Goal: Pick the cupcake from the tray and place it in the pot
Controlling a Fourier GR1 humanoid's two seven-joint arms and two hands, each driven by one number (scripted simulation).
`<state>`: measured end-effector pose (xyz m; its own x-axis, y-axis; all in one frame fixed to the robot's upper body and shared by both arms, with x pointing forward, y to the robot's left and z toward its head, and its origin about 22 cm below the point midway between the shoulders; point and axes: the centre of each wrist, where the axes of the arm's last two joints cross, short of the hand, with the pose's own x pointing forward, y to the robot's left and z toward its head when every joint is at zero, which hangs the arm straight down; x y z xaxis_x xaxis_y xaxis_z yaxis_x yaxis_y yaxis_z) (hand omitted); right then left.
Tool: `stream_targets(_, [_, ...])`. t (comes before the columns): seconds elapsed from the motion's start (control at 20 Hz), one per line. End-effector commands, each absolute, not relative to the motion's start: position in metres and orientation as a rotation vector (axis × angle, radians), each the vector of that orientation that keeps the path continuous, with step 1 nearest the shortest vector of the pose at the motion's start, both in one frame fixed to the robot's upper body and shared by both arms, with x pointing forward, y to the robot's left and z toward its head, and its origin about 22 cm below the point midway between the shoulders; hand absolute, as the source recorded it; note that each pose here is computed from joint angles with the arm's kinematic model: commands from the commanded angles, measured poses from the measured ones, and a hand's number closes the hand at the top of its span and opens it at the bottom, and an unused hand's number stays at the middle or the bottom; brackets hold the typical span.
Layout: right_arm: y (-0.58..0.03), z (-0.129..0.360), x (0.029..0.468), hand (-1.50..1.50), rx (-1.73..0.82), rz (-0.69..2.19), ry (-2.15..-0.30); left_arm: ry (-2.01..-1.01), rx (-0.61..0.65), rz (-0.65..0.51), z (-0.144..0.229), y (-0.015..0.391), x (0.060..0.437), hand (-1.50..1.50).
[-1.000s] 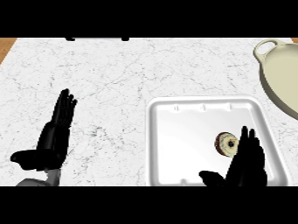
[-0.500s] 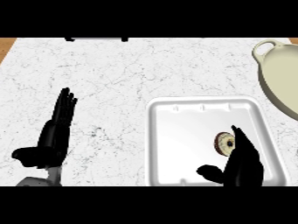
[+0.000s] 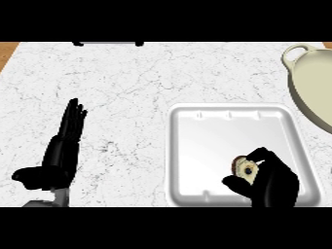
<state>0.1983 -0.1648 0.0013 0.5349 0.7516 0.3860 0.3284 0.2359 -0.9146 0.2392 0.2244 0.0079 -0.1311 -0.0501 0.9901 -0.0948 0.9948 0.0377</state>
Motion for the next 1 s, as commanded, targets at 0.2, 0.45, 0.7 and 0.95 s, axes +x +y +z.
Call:
stream_targets(0.2, [-0.176, 0.022, 0.279, 1.50, -1.391, 0.298, -0.895, -1.705, 0.066, 0.003, 0.012, 0.217, 0.252, 0.00])
stream_targets(0.45, [-0.224, 0.044, 0.312, 1.50, -1.363, 0.167, -0.684, -1.756, 0.027, -0.011, 0.019, 0.205, 0.250, 0.00])
stream_targets(0.7, [-0.263, 0.105, 0.367, 1.50, -1.500, 0.088, -0.649, -1.757, -0.021, -0.064, 0.017, 0.194, 0.251, 0.00])
stream_targets(0.95, [-0.295, 0.161, 0.404, 1.50, -1.686, 0.027, -0.631, -1.759, -0.027, -0.070, 0.021, 0.196, 0.257, 0.00])
